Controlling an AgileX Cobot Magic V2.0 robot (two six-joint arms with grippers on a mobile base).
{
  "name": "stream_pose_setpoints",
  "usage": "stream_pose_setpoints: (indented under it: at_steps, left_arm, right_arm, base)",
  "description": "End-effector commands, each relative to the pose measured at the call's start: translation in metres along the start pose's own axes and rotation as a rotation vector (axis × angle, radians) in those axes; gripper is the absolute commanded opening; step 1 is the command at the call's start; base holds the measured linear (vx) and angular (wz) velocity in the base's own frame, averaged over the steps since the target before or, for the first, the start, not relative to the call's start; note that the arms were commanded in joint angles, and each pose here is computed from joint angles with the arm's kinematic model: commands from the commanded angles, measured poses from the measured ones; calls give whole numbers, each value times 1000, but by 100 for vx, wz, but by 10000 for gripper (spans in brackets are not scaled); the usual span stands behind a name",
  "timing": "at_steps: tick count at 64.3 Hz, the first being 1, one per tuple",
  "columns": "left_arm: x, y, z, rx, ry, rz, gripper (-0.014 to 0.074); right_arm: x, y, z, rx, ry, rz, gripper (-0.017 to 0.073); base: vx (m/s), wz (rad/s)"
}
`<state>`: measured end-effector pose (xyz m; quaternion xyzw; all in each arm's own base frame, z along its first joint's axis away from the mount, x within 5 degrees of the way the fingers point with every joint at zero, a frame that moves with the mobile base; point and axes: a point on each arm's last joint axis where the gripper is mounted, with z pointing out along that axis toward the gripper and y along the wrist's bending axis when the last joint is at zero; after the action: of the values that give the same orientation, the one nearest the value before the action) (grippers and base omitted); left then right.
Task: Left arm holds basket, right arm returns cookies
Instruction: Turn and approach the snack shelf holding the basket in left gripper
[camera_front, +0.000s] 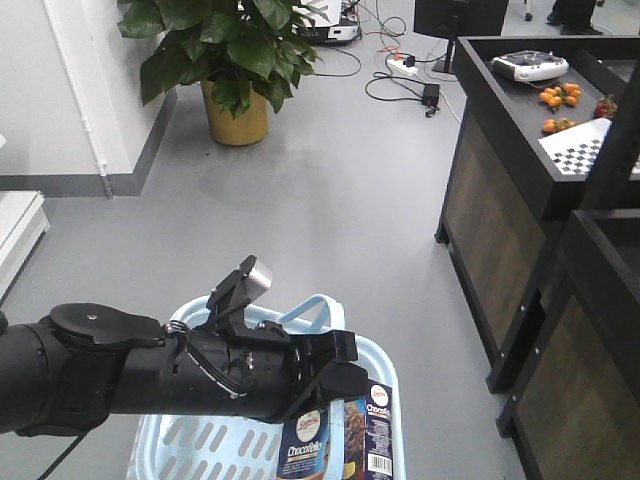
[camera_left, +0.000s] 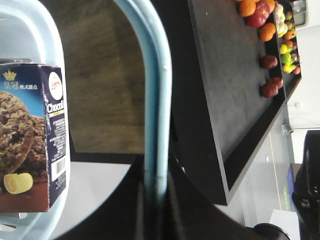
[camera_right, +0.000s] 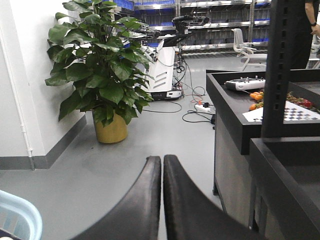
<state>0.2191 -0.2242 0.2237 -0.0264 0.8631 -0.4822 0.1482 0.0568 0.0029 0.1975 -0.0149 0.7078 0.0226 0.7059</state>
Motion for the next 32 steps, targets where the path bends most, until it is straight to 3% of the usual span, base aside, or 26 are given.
stream_pose_setpoints:
  at_steps: [1,32]
  left_arm:
    - [-5,-24,-11,110,-29,-21,-8]
    - [-5,-24,-11,110,-29,-21,-8]
  right_arm:
    - [-7,0,-1,2,-87,-2,-8]
    - [-7,0,-1,2,-87,-2,-8]
  base:
    - [32,5]
    - [33,5]
